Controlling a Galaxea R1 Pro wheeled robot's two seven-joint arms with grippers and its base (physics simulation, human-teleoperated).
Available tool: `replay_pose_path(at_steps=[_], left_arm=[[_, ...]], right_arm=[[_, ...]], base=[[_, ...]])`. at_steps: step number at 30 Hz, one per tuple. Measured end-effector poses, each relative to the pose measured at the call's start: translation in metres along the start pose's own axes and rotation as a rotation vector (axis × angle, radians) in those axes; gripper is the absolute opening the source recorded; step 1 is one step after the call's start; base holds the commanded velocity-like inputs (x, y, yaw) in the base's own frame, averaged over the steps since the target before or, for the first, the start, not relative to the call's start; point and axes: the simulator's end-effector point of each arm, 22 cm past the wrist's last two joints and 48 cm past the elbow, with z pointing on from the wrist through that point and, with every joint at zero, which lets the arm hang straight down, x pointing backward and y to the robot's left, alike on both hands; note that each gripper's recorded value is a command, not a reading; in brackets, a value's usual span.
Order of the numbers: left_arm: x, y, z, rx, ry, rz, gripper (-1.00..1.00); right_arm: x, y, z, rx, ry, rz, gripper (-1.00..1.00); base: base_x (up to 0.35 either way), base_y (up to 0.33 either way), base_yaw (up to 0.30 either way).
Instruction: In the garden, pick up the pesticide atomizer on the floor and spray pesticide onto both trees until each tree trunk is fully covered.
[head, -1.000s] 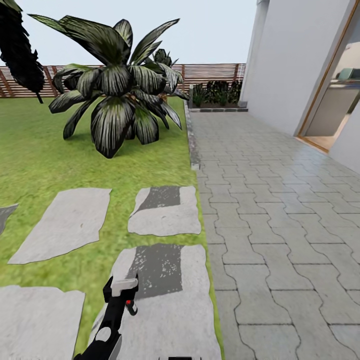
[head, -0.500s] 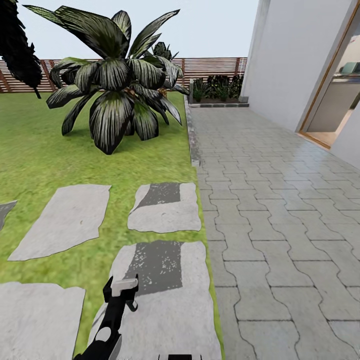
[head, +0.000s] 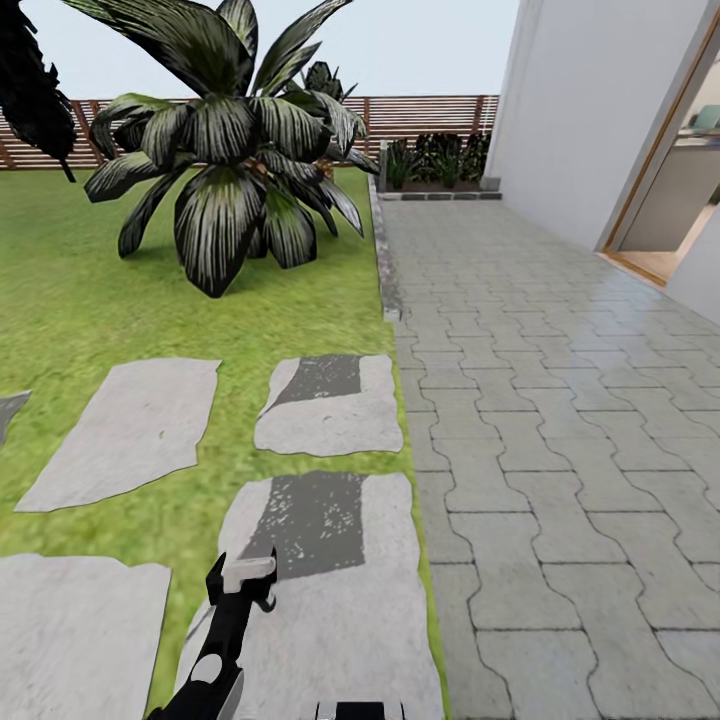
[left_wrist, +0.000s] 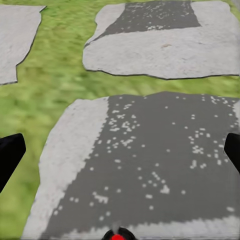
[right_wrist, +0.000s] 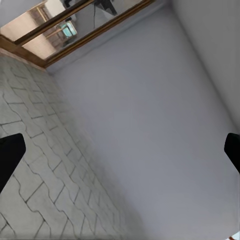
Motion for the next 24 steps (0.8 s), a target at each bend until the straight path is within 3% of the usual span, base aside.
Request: replay_pose_path(at_steps=[24], left_arm=[[0.039, 0.0, 0.001, -0.001, 0.068, 0.007, 1.0]], right_arm=[[-0.001, 0.018, 0.0, -0.024, -0.003, -0.065, 1.0]], base=[[0.0, 0.0, 0.0]])
